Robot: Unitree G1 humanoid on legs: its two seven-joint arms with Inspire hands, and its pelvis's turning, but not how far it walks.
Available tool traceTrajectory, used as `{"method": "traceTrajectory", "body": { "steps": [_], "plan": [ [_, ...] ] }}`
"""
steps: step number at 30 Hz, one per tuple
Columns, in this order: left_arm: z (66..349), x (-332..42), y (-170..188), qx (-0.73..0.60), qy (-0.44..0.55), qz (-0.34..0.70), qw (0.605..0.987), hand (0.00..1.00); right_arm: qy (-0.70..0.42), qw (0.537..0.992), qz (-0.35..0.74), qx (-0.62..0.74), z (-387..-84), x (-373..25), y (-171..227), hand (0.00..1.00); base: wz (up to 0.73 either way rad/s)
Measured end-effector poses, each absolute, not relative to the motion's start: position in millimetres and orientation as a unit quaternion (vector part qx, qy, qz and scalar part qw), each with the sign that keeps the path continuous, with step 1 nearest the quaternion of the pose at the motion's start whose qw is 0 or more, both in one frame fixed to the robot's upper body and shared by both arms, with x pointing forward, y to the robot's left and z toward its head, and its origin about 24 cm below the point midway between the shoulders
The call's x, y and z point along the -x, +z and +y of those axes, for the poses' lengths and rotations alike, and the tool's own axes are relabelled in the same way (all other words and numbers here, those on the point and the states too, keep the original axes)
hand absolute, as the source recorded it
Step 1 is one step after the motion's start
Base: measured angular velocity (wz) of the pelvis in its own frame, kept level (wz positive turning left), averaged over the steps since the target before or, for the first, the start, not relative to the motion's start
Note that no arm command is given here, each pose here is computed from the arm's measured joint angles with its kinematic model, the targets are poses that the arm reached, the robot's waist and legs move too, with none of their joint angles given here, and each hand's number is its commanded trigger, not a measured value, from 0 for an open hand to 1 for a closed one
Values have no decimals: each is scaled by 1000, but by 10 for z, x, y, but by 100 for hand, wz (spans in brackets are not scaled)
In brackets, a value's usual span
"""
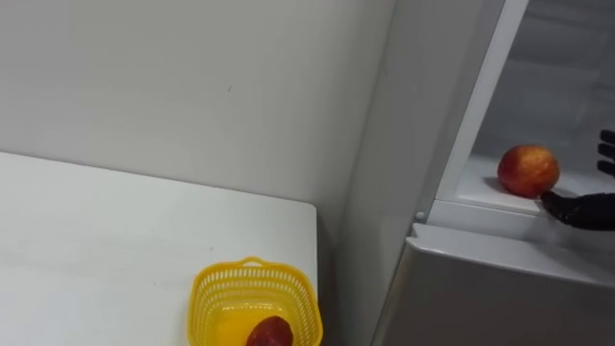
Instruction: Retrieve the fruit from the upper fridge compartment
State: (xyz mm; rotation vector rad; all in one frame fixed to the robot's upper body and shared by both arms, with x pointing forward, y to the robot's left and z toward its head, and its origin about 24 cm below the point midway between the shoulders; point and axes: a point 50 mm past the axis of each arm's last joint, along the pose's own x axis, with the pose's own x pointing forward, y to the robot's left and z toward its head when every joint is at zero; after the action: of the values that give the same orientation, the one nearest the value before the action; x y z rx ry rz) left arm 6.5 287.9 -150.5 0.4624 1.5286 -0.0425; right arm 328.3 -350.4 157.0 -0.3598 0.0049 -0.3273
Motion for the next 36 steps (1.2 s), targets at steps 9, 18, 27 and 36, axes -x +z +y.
{"method": "traceTrajectory", "body": {
  "steps": [9, 18, 27, 36],
  "plan": [
    [2880, -60, -1504, -207, -21, 686, 697, 0, -161, 971, 1, 177, -3497, -3290, 1581, 0, 0],
    [2901, -16, -1495, -206, -24, 688, 695, 0, -151, 978, -3, 144, -3472, -3305, 1571, 0, 0],
    [2895, -5, -1494, -203, -32, 686, 698, 0, -149, 983, -12, 107, -3466, -3311, 1585, 0, 0],
    [2895, 1, -1494, -204, -32, 686, 698, 0, -145, 985, -17, 90, -3454, -3322, 1597, 0, 0]
  ]
}}
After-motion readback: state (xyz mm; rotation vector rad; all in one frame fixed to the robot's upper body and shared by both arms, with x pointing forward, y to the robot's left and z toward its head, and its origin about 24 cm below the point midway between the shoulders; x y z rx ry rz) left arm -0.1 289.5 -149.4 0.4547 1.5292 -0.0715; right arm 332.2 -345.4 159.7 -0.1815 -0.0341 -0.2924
